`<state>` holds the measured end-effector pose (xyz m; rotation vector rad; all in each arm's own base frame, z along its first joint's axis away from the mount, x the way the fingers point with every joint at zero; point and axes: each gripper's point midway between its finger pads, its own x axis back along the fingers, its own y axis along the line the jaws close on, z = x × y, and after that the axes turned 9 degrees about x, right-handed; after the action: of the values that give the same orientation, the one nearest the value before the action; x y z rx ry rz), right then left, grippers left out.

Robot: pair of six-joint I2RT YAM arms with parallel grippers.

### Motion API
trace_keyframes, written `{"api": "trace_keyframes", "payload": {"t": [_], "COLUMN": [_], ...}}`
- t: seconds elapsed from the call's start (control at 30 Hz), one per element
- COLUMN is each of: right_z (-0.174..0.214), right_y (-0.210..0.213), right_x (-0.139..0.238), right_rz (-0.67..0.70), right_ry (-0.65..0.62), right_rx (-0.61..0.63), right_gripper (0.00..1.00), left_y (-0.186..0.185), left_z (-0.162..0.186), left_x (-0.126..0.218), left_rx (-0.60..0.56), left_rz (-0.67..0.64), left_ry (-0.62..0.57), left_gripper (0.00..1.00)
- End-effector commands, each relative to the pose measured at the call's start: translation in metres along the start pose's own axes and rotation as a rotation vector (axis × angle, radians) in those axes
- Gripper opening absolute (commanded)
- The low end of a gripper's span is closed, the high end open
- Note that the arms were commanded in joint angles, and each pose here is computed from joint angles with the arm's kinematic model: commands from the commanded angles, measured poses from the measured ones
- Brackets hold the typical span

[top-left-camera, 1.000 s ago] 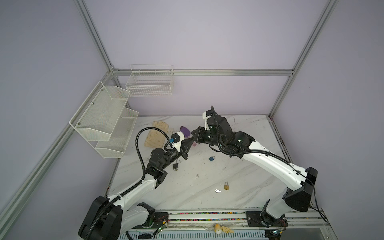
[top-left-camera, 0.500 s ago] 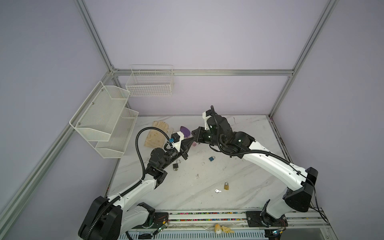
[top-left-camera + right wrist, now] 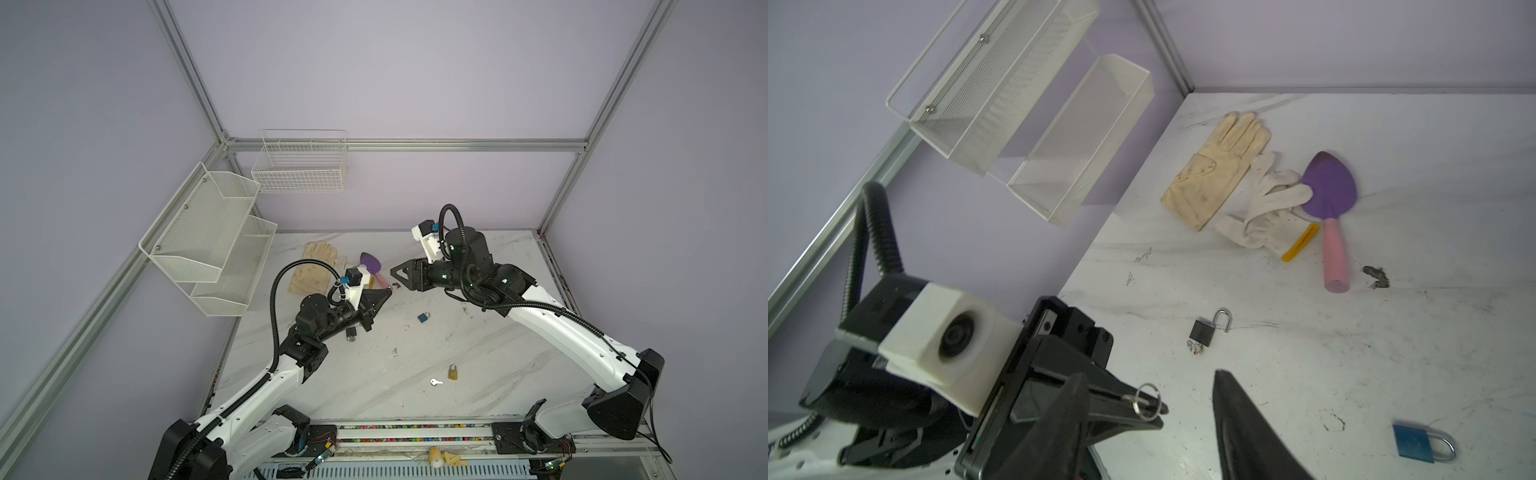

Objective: Unlock with the key
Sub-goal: 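Open the right gripper and release the key to the left gripper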

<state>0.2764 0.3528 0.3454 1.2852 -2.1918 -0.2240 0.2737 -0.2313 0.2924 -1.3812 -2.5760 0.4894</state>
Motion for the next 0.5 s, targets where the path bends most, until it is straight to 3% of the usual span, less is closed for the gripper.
{"api": "trace_keyframes", "payload": {"t": [0.0, 0.47], "right_z": [0.019, 0.037], "right_y": [0.02, 0.01], "right_x": [-0.004, -0.008], "right_rz": [-0.159, -0.24], "right_ry": [0.06, 0.096], "right_rx": [0.134, 0.138], "right_gripper": [0.54, 0.45], "left_y": [-0.031, -0.044], "left_z": [-0.039, -0.044], "left_x": [0.003, -0.006], "left_rx": [-0.015, 0.008], "left_rz": [0.103, 0.213], "left_ry": [-0.035, -0.025], "left_gripper": [0.0, 0.0]}}
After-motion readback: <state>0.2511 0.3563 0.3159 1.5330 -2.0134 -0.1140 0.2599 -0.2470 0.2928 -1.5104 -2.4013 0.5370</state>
